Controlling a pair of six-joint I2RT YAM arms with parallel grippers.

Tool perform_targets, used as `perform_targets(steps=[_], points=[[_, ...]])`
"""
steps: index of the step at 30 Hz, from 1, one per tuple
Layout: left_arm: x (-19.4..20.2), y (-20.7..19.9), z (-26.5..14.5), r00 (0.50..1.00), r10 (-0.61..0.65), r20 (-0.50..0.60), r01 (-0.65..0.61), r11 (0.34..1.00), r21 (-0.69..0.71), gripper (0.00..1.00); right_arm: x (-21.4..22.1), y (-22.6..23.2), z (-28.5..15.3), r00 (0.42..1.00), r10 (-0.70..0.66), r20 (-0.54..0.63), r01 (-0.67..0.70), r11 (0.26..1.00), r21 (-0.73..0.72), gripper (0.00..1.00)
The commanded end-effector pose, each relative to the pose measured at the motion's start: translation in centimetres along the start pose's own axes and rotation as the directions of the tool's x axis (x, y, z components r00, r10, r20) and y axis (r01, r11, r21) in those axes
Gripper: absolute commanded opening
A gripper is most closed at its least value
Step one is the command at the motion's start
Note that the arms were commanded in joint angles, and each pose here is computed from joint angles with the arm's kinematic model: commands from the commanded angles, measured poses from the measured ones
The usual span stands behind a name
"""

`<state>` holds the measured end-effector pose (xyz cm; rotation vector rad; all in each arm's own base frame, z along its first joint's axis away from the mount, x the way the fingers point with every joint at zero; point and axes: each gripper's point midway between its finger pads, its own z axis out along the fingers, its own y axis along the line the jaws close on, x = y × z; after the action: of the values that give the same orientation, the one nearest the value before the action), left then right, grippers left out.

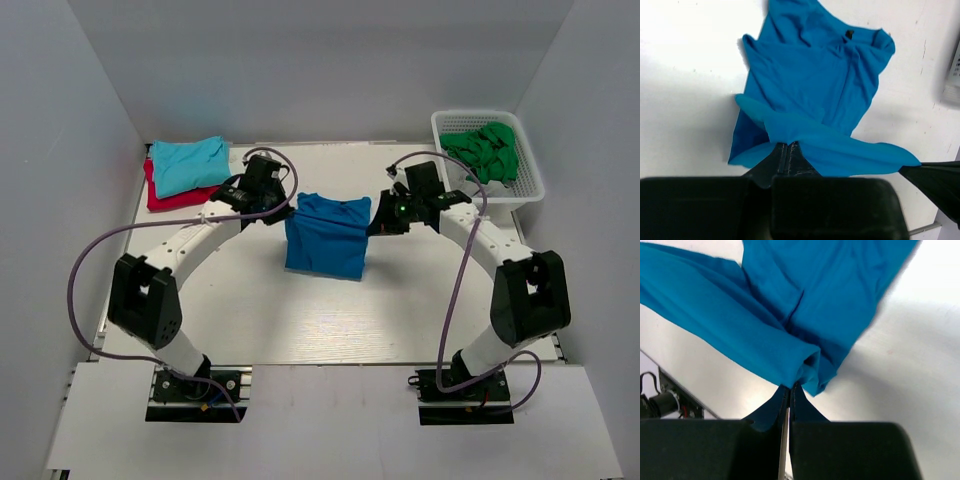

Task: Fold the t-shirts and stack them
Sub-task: Fold the long partially folded tshirt into a neat square

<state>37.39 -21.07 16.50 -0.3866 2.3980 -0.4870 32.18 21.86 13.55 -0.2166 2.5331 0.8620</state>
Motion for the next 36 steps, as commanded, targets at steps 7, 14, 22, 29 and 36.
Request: perform_targets(steps=[7, 14, 22, 29, 36], points=[[-5.2, 0.0, 4.4, 0.998, -0.003, 0.061, 0.002, 1.0, 0.006, 0.0, -7.0, -2.9, 2.0, 0.992, -0.055, 0.11, 0.052, 0.998, 0.035, 0.0], [-7.4, -0.6, 9.1, 0.998, -0.019, 0.059, 0.017, 0.999, 0.046, 0.0, -10.3, -5.7, 5.5, 0.993, -0.028, 0.118, 0.021, 0.998, 0.061, 0.0], [-9.8, -1.3, 14.8, 0.999, -0.007, 0.047, 0.002, 0.996, 0.095, 0.99, -18.2, -7.1, 9.7, 0.966, -0.075, 0.249, 0.074, 0.997, 0.011, 0.9], [-9.8, -2.4, 10.6, 0.995, 0.044, 0.092, -0.058, 0.986, 0.156, 1.0, -17.5, -3.5, 5.7, 0.94, -0.133, 0.313, 0.142, 0.99, -0.006, 0.9], [-3.5, -6.8, 9.0, 0.993, 0.115, -0.04, -0.087, 0.898, 0.432, 1.0, -10.6, -1.8, 5.6, 0.969, -0.09, 0.232, 0.113, 0.99, -0.089, 0.9]])
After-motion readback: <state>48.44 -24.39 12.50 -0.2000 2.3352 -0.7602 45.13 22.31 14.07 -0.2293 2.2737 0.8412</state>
